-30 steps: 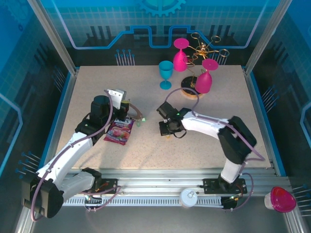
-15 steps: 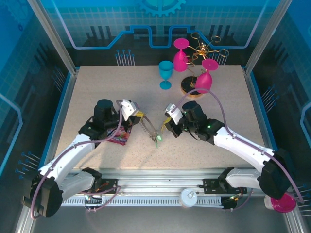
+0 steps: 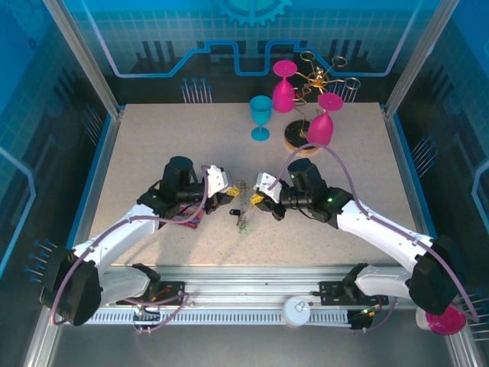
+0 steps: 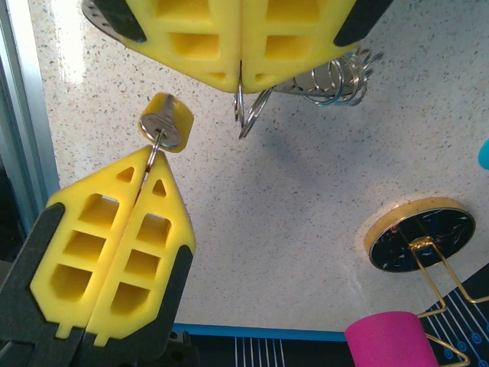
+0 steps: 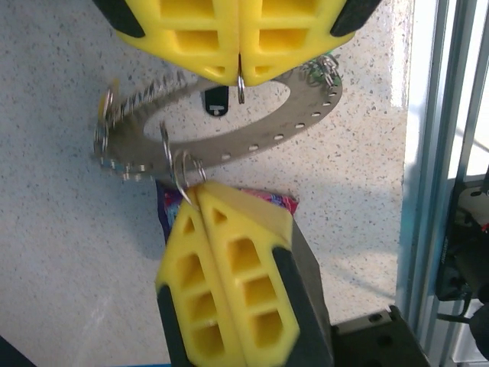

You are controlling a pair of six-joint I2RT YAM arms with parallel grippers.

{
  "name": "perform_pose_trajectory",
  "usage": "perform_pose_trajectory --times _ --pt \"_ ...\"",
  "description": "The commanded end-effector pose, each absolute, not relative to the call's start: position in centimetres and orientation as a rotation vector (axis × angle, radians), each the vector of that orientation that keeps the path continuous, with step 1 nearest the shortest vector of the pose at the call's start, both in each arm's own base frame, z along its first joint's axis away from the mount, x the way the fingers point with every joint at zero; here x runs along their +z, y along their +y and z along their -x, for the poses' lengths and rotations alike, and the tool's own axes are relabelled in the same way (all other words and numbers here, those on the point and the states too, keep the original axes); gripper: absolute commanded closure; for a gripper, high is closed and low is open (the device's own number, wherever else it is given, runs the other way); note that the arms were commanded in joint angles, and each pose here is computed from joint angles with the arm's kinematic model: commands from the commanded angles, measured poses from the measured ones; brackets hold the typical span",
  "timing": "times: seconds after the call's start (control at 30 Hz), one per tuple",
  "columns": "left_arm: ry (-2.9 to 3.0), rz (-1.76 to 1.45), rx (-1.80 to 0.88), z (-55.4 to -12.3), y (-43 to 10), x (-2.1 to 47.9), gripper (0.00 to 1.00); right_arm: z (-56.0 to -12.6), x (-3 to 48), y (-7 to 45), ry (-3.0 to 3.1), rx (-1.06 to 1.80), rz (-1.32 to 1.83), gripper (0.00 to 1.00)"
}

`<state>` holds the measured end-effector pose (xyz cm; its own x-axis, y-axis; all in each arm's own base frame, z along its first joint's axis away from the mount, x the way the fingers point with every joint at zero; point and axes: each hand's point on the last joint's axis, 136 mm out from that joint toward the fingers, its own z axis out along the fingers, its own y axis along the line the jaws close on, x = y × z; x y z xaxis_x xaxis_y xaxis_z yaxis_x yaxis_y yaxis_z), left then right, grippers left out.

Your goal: Put the keys on the keyring

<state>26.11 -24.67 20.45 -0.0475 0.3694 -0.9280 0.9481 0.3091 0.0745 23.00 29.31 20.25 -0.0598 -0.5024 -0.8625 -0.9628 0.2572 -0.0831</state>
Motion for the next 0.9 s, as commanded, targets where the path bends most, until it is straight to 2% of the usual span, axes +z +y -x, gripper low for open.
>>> perform_pose_trajectory --times 0.0,0.87 --pt "1.484 -1.264 -0.784 -25.9 -25.9 22.8 1.0 -23.0 21.3 29.9 1.612 0.723 1.371 1.0" --pt "1.491 -1.267 -0.823 -25.3 -26.3 22.6 1.0 -25.8 22.3 30.9 1.624 0.65 1.234 1.0"
